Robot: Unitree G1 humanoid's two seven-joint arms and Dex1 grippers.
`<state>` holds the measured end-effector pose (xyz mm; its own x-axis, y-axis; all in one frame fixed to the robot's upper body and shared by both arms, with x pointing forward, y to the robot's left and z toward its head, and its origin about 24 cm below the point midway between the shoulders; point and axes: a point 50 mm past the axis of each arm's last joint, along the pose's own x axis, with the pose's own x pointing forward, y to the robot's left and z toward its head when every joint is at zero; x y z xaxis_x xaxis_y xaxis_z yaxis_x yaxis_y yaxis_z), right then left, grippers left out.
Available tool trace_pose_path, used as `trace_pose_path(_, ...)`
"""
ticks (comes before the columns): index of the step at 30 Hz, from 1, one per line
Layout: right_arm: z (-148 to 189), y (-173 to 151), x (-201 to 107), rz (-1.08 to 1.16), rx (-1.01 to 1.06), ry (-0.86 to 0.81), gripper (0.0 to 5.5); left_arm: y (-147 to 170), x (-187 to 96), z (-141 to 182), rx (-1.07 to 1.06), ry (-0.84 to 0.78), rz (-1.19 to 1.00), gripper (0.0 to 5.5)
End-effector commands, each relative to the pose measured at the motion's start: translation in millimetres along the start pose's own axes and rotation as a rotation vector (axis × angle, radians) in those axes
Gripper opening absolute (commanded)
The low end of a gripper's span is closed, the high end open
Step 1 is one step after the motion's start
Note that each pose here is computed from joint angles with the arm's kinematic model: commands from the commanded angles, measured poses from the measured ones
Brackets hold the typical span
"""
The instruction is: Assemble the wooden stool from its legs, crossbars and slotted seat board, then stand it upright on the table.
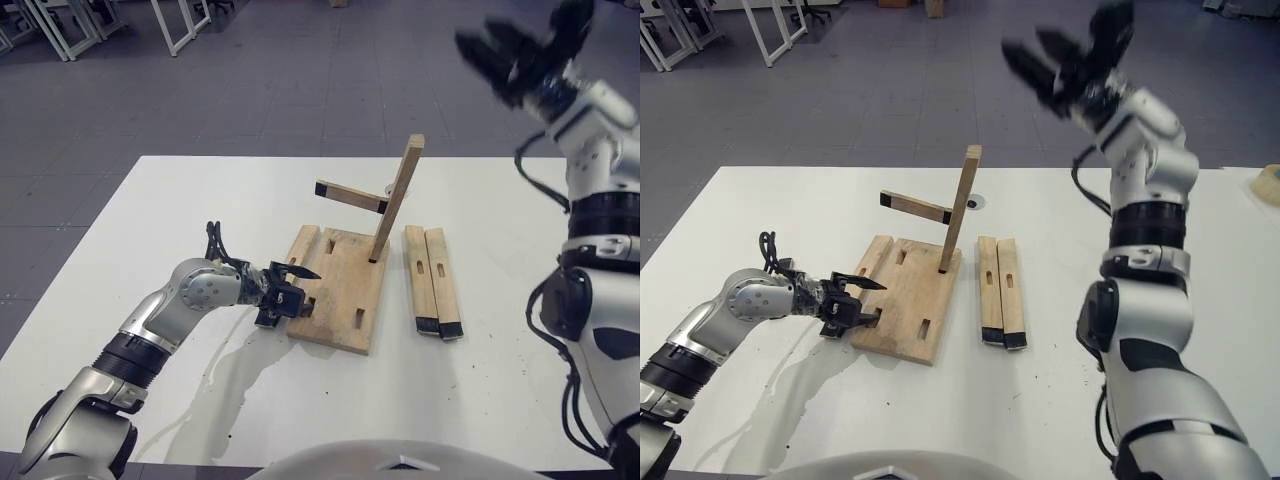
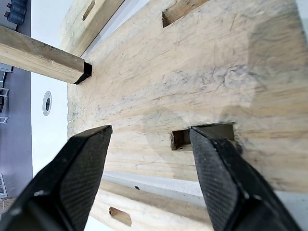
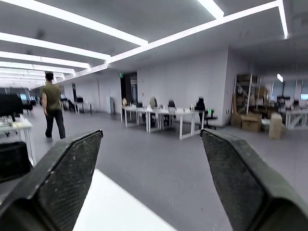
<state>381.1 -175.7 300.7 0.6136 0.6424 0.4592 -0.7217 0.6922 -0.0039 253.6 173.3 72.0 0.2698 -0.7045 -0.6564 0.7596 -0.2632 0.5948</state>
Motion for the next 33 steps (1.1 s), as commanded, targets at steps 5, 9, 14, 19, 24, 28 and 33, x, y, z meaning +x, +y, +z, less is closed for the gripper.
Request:
trace_pose_path(5, -41.4, 38.7, 46.1, 0.093, 0.107, 0.076, 3.77, -29.5, 19.4, -2.0, -0.057, 0.000, -0.123, 2.99)
trace_pose_path(9, -175.3, 56.5, -9.5, 0.087, 0.180, 0.592, 3.77, -28.6, 21.4, -0.8, -0.054, -0.002, -0.117, 2.99)
trace_pose_path(14, -161.6, 51.8, -4.1, 0.069, 0.202, 0.515, 3.77, -30.6, 19.5, -1.5, -0.066, 0.006, -0.116, 2.99)
trace_pose_path(19, -77.4, 53.2, 31.7, 0.104, 0.143, 0.156, 3.77, -29.5, 18.4, -3.6, -0.075, 0.030, -0.104, 2.99)
trace_pose_path(24, -6.7, 49.7, 29.8, -0.006, 0.025, -0.096, 3.77, -28.8, 17.2, -5.7, -0.144, 0.068, -0.064, 2.99)
trace_pose_path(28, -15.7, 44.5, -17.4, -0.108, 0.007, -0.056, 3.77, -12.8, 7.0, -1.5, -0.160, 0.081, 0.043, 2.99)
trace_pose_path(33, -58.4, 58.0, -103.5, -0.277, 0.027, 0.148, 3.77, 1.8, -16.4, 7.3, -0.199, 0.081, 0.154, 2.99)
